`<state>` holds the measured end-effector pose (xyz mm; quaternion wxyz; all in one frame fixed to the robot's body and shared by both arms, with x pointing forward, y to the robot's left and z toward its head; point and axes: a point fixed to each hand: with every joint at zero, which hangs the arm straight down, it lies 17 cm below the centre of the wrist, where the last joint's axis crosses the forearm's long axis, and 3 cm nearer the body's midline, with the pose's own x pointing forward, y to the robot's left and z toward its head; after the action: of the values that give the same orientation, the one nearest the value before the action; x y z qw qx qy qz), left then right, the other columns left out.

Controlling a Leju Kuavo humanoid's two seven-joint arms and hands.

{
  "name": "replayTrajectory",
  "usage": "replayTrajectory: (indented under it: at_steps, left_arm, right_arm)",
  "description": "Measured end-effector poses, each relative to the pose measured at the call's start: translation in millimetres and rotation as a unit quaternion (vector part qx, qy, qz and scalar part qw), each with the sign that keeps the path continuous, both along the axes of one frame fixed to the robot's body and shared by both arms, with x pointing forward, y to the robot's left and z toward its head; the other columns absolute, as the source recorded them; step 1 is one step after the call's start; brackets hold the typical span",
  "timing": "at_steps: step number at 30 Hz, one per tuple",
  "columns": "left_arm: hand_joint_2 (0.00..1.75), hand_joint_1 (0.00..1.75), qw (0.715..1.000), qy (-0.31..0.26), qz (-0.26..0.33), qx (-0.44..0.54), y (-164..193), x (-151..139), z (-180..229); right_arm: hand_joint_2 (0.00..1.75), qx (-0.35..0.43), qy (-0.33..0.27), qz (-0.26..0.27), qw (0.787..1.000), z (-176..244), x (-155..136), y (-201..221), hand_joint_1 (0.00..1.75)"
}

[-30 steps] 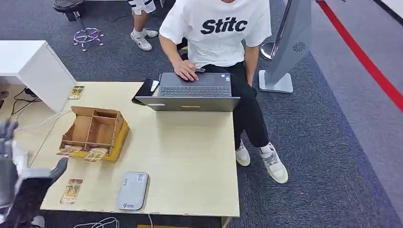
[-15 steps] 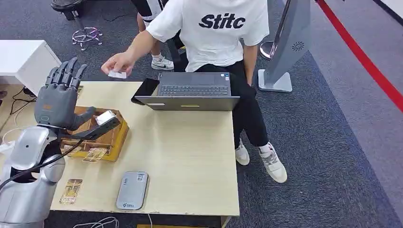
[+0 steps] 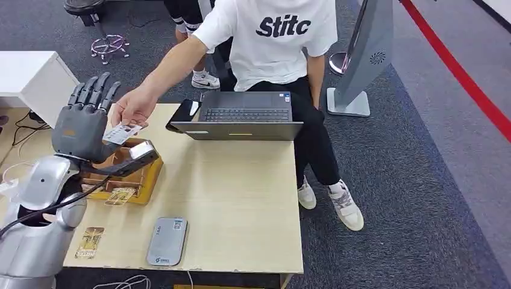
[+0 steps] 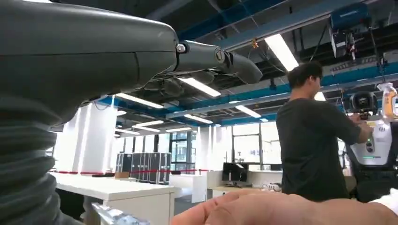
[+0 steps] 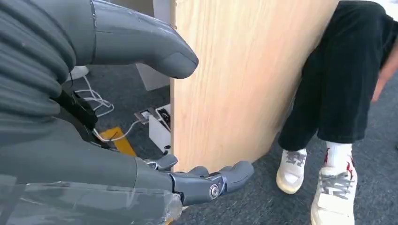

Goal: Pass the card to the sensor for recognition and then transmit it.

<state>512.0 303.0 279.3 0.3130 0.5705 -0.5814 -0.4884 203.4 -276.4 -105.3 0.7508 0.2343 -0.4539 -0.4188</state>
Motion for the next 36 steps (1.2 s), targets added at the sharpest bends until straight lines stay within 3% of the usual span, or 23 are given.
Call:
replayTrajectory:
  at_steps: [26,31,36]
  left_arm:
    - [1.75,1.75,0.999,-0.012,-0.04,-0.014,-16,-12,-4]
    - [1.75,1.75,0.992,-0.019,-0.123,-0.024,-50,-58,-21]
    - [1.75,1.75,0.981,0.045,-0.184,-0.034,-84,-113,-78]
  right_arm:
    - [1.75,0.011,0.005,-0.02,1.0,-1,-4,-2,0.0]
    - [1.75,0.021,0.012,-0.063,0.998,0,-17,-13,0.0]
    - [1.75,0.009,0.013,-0.059,0.998,5,-22,-13,0.0]
